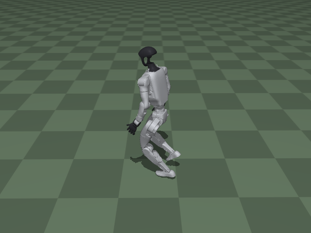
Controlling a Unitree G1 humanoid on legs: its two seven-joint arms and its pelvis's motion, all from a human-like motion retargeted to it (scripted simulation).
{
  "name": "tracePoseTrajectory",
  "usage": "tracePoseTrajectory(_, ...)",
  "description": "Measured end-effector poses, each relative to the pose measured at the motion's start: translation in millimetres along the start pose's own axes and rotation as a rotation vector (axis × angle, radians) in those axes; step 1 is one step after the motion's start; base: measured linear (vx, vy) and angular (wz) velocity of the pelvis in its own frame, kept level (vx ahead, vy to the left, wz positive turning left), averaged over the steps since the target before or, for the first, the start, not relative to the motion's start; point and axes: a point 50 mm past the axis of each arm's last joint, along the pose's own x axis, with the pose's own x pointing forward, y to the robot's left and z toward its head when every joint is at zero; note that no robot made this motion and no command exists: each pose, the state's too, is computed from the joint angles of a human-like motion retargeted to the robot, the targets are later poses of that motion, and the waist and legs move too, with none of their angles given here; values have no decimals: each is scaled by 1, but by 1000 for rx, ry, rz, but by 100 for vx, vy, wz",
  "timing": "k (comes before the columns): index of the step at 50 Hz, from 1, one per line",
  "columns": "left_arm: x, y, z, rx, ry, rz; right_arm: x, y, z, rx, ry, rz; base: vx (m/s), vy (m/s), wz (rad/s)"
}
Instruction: Run
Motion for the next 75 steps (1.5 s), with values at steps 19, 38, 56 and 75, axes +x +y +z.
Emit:
tracePoseTrajectory(19,-10,7,121,56,-579,-20,-27,36,-78,-27,284,109,60,-23,8)
tracePoseTrajectory(38,-19,22,-56,302,234,-94,8,8,42,-50,-140,41,53,-12,-53)
tracePoseTrajectory(56,-50,26,-95,341,303,-128,10,0,71,-26,-244,37,62,6,-33)
tracePoseTrajectory(75,-8,19,13,163,-113,2,-14,-20,-29,-66,24,-62,82,9,6)
